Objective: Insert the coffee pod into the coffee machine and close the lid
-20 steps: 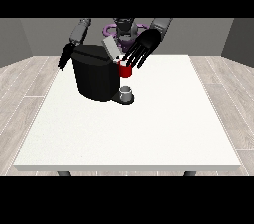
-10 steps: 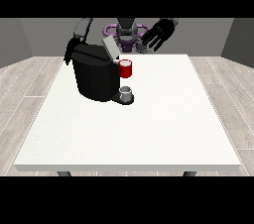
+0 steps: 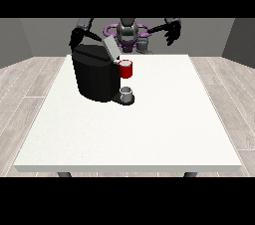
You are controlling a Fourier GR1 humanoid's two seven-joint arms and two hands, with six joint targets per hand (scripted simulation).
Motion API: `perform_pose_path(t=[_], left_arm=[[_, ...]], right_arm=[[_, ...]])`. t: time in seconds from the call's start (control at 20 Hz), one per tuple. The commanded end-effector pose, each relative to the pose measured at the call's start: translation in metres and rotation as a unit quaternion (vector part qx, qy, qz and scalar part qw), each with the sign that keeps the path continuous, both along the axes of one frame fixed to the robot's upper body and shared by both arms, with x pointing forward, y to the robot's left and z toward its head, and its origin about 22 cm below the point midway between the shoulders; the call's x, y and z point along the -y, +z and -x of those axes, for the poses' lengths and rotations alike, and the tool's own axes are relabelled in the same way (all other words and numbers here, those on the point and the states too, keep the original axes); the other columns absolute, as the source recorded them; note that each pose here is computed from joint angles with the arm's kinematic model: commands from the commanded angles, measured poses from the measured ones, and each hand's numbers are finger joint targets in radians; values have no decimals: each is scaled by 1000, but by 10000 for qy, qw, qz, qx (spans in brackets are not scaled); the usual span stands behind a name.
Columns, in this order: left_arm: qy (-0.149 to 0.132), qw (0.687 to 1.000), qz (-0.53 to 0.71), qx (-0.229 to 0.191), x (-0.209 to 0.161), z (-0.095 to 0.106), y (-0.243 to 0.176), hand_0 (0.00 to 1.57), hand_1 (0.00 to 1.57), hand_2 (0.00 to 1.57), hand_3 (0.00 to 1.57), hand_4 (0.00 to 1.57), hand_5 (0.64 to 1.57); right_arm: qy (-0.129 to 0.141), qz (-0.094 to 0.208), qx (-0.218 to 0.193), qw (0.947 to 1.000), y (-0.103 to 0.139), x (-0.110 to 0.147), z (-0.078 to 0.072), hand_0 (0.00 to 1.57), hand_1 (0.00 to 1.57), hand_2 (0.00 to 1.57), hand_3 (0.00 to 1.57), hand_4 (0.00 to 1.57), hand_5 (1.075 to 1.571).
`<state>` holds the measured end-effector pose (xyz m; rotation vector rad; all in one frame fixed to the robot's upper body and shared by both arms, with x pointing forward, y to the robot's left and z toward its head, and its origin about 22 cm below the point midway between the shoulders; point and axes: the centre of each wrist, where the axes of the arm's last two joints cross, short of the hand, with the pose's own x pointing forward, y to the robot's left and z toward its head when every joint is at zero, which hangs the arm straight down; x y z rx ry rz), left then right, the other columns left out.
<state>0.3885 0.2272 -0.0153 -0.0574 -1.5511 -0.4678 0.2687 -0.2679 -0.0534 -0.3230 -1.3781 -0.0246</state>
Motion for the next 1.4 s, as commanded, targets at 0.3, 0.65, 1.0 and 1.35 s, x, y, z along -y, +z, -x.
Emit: perform_pose_path(t=[0.3, 0.65, 1.0, 1.35], left_arm=[[369, 9943, 438, -895, -17, 45, -48, 0, 0, 0, 0, 414, 1571], [174, 9956, 692, -609, -5, 50, -30, 0, 0, 0, 0, 411, 1571], [180, 9968, 767, -149, 2, 50, -11, 0, 0, 0, 0, 383, 1571], [257, 9967, 764, 14, 6, 63, 8, 0, 0, 0, 0, 323, 1571]], right_arm=[[1077, -153, 410, 9932, 47, -6, -20, 0, 0, 0, 0, 196, 1571], [952, 138, 776, 9923, 80, 1, -50, 0, 0, 0, 0, 0, 1571], [803, -545, 831, 9918, 104, 20, -78, 0, 0, 0, 0, 0, 1571], [864, -837, 537, 9913, 109, 2, -96, 0, 0, 0, 0, 168, 1571]])
